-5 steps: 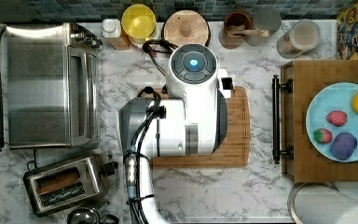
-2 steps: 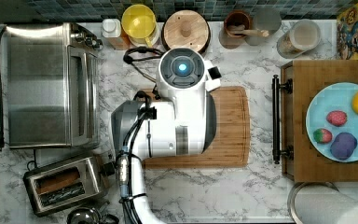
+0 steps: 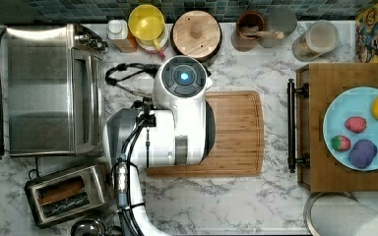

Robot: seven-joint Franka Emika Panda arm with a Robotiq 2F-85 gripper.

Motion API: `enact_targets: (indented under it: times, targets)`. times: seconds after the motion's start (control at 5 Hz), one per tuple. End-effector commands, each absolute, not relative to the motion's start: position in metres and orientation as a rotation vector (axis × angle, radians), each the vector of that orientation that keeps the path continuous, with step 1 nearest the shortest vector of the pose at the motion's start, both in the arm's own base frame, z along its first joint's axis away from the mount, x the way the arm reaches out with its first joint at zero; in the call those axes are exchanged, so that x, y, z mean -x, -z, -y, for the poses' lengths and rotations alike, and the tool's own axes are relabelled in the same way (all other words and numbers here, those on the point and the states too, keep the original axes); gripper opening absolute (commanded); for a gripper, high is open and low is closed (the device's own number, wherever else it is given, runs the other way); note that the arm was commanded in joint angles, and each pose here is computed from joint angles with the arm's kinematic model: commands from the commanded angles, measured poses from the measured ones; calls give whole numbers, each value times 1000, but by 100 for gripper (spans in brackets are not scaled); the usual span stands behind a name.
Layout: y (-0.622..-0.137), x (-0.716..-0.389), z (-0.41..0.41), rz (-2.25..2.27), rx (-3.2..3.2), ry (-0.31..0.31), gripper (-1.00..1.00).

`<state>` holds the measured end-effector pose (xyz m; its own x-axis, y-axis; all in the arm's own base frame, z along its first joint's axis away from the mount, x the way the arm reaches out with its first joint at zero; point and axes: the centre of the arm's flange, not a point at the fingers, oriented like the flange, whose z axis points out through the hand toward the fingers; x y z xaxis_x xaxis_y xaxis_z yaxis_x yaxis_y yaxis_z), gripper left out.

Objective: Turn on the toaster.

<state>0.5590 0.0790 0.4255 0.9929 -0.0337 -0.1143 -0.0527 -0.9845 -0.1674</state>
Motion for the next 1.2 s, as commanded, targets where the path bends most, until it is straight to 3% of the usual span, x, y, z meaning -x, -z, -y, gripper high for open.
enact_targets:
  times: [0.2, 0.6, 1.0, 1.2]
  targets:
    - [-420, -517, -147, 323, 2871, -154, -100]
    - [-414, -479, -180, 427, 2854, -186, -100]
    - [-420, -439, -180, 393, 2789, -151, -100]
    - [-409, -421, -193, 423, 2786, -169, -100]
